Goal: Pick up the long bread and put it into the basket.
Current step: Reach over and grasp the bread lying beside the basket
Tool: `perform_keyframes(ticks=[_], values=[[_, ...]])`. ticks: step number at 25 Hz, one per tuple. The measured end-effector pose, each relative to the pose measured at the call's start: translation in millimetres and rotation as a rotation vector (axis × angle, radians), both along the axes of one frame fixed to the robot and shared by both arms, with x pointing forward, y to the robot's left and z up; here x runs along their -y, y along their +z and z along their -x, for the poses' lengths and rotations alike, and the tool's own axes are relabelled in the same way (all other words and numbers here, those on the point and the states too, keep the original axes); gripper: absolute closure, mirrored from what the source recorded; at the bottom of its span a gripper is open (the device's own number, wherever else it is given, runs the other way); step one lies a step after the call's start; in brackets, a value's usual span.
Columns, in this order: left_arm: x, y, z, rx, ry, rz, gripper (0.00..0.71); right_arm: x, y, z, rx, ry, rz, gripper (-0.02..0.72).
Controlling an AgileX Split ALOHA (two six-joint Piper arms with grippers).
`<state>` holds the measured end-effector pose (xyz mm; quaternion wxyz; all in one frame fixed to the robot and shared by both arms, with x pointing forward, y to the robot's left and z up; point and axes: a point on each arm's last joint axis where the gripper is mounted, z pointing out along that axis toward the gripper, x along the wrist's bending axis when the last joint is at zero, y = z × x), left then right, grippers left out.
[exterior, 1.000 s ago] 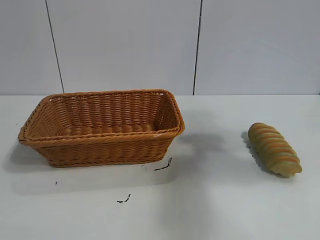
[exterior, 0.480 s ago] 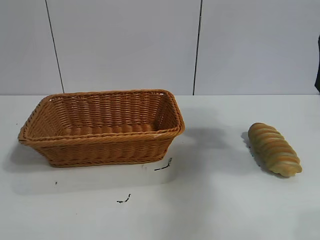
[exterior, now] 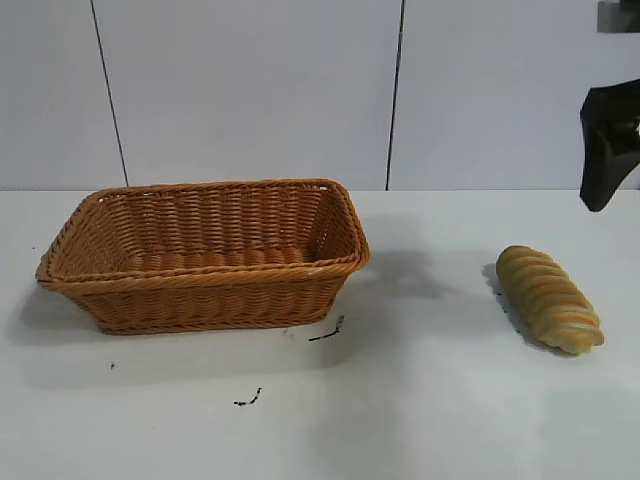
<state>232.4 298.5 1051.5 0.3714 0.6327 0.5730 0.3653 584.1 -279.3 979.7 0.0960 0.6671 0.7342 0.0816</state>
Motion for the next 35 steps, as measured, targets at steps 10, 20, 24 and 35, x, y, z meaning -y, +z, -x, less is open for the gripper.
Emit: perform_keyframes(ticks=[10, 20, 24, 35], values=[[0.0, 0.0, 0.0, 0.000, 0.000, 0.000, 0.018, -3.9, -39.8, -37.0, -0.027, -0.015, -0.020, 0.014], [0.0, 0.0, 0.0, 0.000, 0.000, 0.000, 0.018, -3.5, -82.3, -45.4, -0.074, -0.004, -0.004, 0.014], [0.0, 0.0, 0.0, 0.000, 0.000, 0.000, 0.018, -3.7, -82.7, -48.5, -0.042, -0.002, -0.006, 0.014], [0.0, 0.0, 0.0, 0.000, 0.000, 0.000, 0.018, -3.9, -94.7, -49.2, -0.062, -0.001, -0.005, 0.014]])
